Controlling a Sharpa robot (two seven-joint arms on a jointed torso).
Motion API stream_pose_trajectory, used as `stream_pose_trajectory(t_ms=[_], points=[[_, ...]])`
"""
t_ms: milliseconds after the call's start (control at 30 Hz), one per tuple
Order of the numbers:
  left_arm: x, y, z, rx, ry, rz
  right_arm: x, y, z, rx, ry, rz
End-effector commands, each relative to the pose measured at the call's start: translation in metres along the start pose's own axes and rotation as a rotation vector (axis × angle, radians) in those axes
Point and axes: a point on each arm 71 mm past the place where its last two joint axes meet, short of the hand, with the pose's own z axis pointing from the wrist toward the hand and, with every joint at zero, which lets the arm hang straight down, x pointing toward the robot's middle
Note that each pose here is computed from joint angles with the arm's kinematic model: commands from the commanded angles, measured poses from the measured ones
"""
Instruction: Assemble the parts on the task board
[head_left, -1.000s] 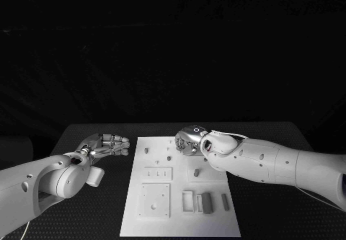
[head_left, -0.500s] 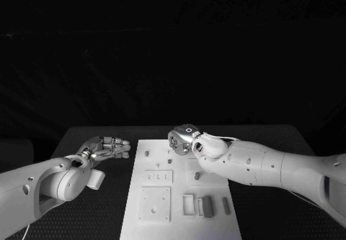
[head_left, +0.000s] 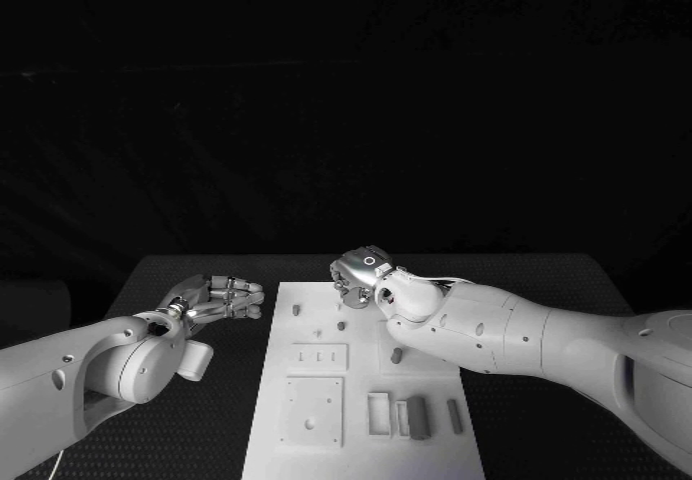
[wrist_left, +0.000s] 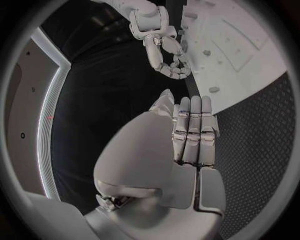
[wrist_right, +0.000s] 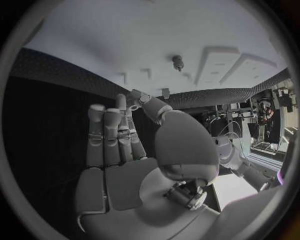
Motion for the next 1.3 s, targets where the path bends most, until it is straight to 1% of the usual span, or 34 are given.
stream_pose_trajectory(t_ms=[33, 500, 933, 1200, 1300], points=[[0.0024, -0.0014, 0.0, 0.008, 0.013, -0.004, 0.002, 0.0, 0.001, -0.003, 0.003, -0.034], [0.002, -0.0015, -0.0011, 0.008, 0.013, -0.004, 0.006, -0.002, 0.001, -0.003, 0.039, -0.048], [0.0026, -0.0016, -0.0012, 0.008, 0.015, -0.004, 0.009, 0.001, 0.002, -0.01, 0.057, -0.047], [0.0023, -0.0017, -0.0013, 0.008, 0.014, -0.003, 0.012, -0.002, 0.001, -0.005, 0.078, -0.051], [0.0018, -0.0016, -0.0009, 0.008, 0.012, -0.003, 0.012, -0.003, 0.001, -0.003, 0.079, -0.052]])
